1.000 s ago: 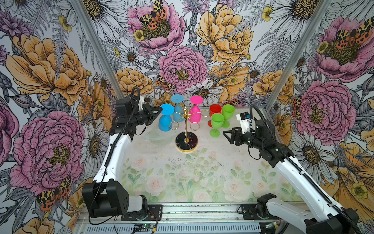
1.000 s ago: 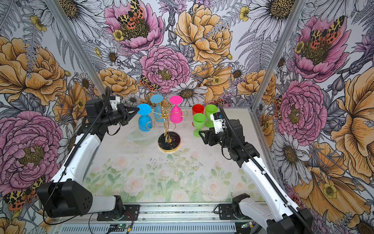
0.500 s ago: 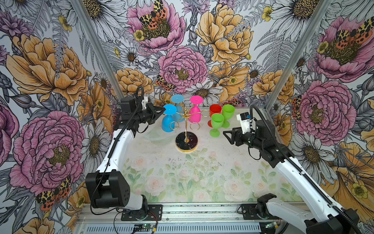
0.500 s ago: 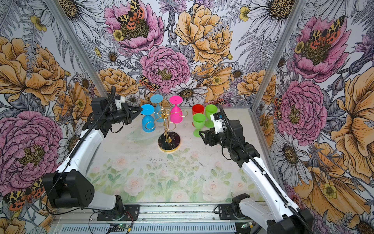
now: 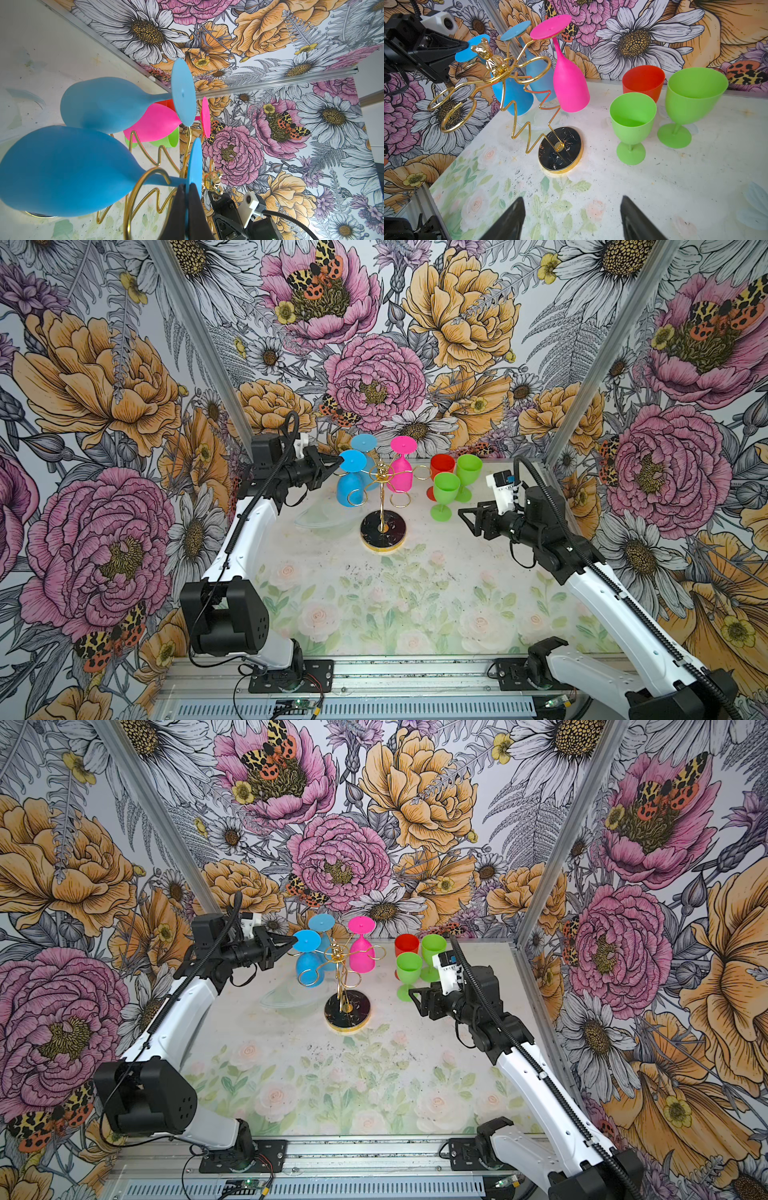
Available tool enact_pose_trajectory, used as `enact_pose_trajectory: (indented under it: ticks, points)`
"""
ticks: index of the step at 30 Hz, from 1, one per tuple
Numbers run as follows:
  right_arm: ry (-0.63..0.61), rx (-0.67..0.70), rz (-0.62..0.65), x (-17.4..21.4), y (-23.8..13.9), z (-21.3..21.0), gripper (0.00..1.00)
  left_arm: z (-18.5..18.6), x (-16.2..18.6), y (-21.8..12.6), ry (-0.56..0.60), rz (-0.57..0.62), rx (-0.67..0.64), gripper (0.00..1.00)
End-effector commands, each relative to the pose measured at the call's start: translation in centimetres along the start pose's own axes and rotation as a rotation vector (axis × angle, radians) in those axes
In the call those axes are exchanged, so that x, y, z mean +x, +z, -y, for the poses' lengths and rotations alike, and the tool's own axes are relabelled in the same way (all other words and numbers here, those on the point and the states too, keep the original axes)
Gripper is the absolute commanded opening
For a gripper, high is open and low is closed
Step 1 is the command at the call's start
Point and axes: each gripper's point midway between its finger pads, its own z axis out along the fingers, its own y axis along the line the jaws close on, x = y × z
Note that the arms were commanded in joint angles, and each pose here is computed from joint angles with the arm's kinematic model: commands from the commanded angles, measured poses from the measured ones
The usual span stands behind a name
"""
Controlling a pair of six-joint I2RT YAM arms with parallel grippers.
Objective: Take the wine glass off the wine glass rack
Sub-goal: 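Pull the blue glass off the rack hook with the left gripper toward the robot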
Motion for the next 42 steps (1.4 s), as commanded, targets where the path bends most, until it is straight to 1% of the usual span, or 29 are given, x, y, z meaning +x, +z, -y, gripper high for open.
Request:
enact_pose_trajectory:
  ticks: [1, 11, 18, 28, 32, 35, 38, 42]
  points:
    - [-0.002, 0.014, 0.034, -0.6, -0.7, 0.0, 0.73, 1.7, -0.1, 0.1, 0.035, -0.018, 0.047, 0.0]
    - [-0.008, 0.011, 0.038, -0.8, -0.8, -0.1, 0.73, 1.2, -2.0, 0.9, 0.001, 0.01, 0.07, 0.0]
    - [-0.009, 0.01, 0.033, -0.8, -0.6, -0.1, 0.73, 0.2, -3.5, -0.3, -0.013, 0.062, 0.051, 0.0]
    - [-0.006, 0.003, 0.029, -0.9, -0.4, -0.1, 0.73, -0.6, -5.3, -3.6, -0.012, 0.168, 0.02, 0.0]
    - [-0.002, 0.002, 0.025, -0.7, -0.3, -0.1, 0.73, -1.4, -5.7, -5.7, 0.009, 0.237, -0.046, 0.0]
    - [-0.001, 0.0, 0.022, -0.6, -0.3, -0.2, 0.73, -1.8, -5.7, -7.3, 0.014, 0.28, -0.072, 0.0]
    - [0.002, 0.001, 0.02, -0.6, -0.1, -0.1, 0.73, -2.2, -5.3, -8.7, 0.02, 0.304, -0.106, 0.0]
    - [0.006, 0.0, 0.018, -0.7, -0.1, -0.1, 0.73, -3.0, -4.1, -10.2, 0.06, 0.319, -0.197, 0.0]
